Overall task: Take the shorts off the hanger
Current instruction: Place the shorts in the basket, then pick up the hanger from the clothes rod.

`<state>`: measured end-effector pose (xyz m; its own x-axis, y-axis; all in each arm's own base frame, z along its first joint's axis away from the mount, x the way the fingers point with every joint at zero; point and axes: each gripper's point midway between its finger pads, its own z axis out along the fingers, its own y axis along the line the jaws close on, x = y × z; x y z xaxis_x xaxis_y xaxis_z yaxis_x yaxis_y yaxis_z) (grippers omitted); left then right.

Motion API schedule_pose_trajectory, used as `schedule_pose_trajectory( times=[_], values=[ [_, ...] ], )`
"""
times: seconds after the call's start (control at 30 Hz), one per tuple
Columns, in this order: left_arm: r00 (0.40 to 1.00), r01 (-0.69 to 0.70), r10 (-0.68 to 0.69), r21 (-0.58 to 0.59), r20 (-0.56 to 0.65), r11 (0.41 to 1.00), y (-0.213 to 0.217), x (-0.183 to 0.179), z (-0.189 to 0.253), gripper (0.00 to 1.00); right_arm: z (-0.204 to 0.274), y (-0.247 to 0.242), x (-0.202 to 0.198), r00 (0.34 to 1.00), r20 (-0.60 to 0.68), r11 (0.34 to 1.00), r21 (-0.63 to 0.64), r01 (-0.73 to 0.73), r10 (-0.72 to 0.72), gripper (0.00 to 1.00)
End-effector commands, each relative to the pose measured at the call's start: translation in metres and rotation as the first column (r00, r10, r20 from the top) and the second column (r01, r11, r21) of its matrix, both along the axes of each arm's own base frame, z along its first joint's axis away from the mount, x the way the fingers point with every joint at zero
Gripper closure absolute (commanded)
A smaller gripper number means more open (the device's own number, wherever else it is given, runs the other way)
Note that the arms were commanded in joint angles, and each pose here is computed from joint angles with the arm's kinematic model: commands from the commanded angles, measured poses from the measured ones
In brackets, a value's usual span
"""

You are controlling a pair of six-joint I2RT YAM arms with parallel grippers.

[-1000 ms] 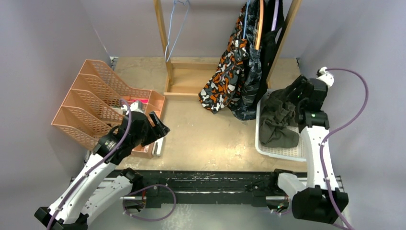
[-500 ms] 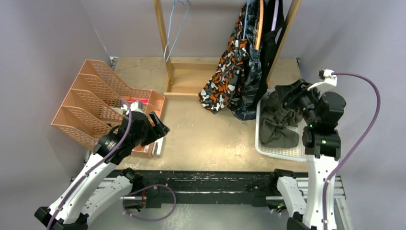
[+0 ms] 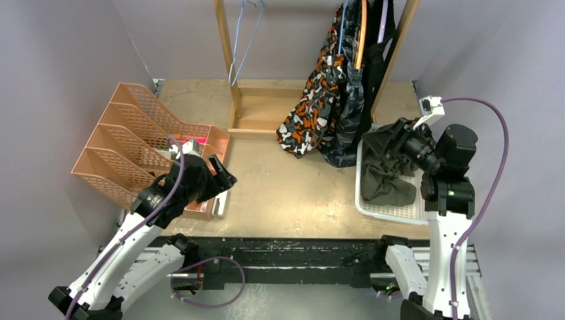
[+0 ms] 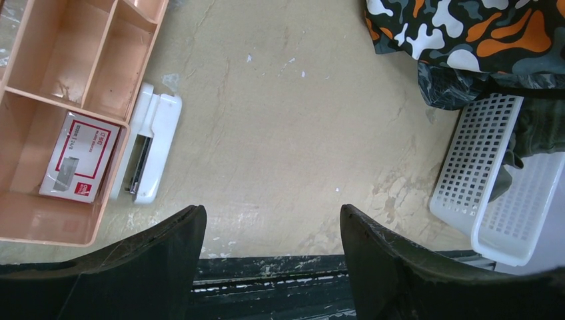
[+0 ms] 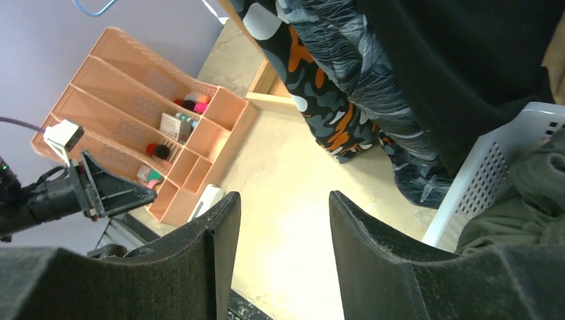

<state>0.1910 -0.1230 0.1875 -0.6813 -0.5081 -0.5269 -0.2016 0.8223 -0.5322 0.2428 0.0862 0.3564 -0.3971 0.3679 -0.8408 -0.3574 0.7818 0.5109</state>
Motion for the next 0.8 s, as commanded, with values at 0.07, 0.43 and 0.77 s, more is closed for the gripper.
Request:
schedule_pose_trajectory(
  times=[0.07, 0.43, 0.77],
  values=[
    [0.998, -0.015, 0.017, -0.032, 0.064, 0.999, -0.002, 0.009, 0.016, 0.21, 0.01, 0.032, 0.003, 0.989, 0.033, 0.99, -0.014, -0.142, 0.142, 0.46],
    [0.995, -0.053, 0.052, 0.01, 0.089, 0.999, 0.011, 0.008, 0.028, 0.16, 0.048, 0.098, 0.037, 0.998, 0.021, 0.974, -0.22, -0.045, 0.051, 0.24],
    [0.994, -0.063, 0.064, -0.006, 0.091, 0.998, 0.012, 0.006, 0.027, 0.14, 0.128, 0.058, 0.093, 0.949, 0.198, 0.88, -0.366, 0.304, -0.246, 0.23]
  ],
)
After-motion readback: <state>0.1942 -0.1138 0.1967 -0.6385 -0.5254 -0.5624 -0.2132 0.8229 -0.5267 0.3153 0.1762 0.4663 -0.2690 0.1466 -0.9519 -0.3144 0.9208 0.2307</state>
